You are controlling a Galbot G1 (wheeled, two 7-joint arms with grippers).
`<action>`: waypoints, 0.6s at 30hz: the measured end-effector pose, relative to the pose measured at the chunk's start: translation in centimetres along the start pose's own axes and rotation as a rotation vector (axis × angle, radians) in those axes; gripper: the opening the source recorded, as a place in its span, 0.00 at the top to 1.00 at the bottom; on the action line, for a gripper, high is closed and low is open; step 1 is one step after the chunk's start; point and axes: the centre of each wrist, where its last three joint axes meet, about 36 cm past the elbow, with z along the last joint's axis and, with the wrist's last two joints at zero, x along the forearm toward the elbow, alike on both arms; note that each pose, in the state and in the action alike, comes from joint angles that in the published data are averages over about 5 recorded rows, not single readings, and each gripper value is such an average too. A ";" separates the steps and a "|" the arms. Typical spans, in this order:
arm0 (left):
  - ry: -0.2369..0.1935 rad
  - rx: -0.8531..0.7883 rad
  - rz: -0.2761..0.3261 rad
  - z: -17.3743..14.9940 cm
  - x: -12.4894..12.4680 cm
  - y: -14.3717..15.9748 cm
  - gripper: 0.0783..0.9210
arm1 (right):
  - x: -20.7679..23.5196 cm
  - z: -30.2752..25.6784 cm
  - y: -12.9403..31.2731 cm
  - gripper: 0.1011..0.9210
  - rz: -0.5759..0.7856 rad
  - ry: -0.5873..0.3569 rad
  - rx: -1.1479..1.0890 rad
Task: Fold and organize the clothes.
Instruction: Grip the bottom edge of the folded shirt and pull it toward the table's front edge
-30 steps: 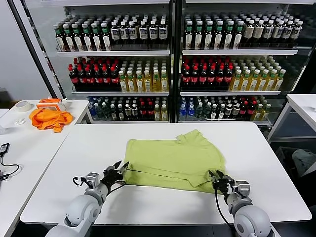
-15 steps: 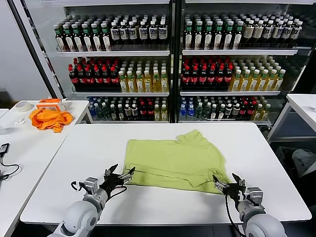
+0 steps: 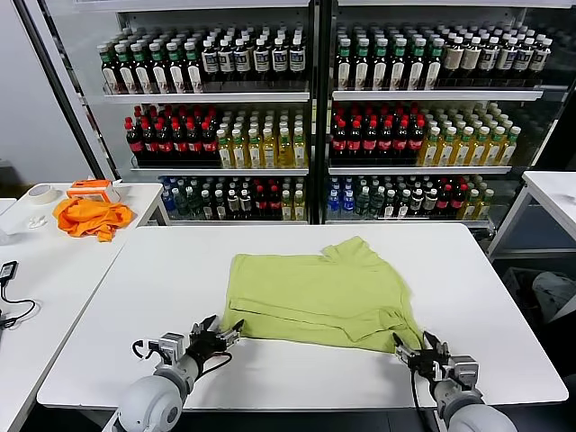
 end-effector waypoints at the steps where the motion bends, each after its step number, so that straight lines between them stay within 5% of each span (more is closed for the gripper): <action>1: 0.001 0.001 0.000 0.1 0.0 0.0 0.37 | 0.0 0.0 0.0 0.50 0.000 0.001 -0.001; 13: 0.014 -0.007 0.008 0.3 0.1 -0.6 0.78 | 0.4 0.2 -0.1 0.91 -0.003 0.008 -0.016; 18: 0.020 -0.019 0.013 0.4 0.6 -0.6 0.94 | 1.2 0.1 0.4 0.97 -0.015 0.011 -0.012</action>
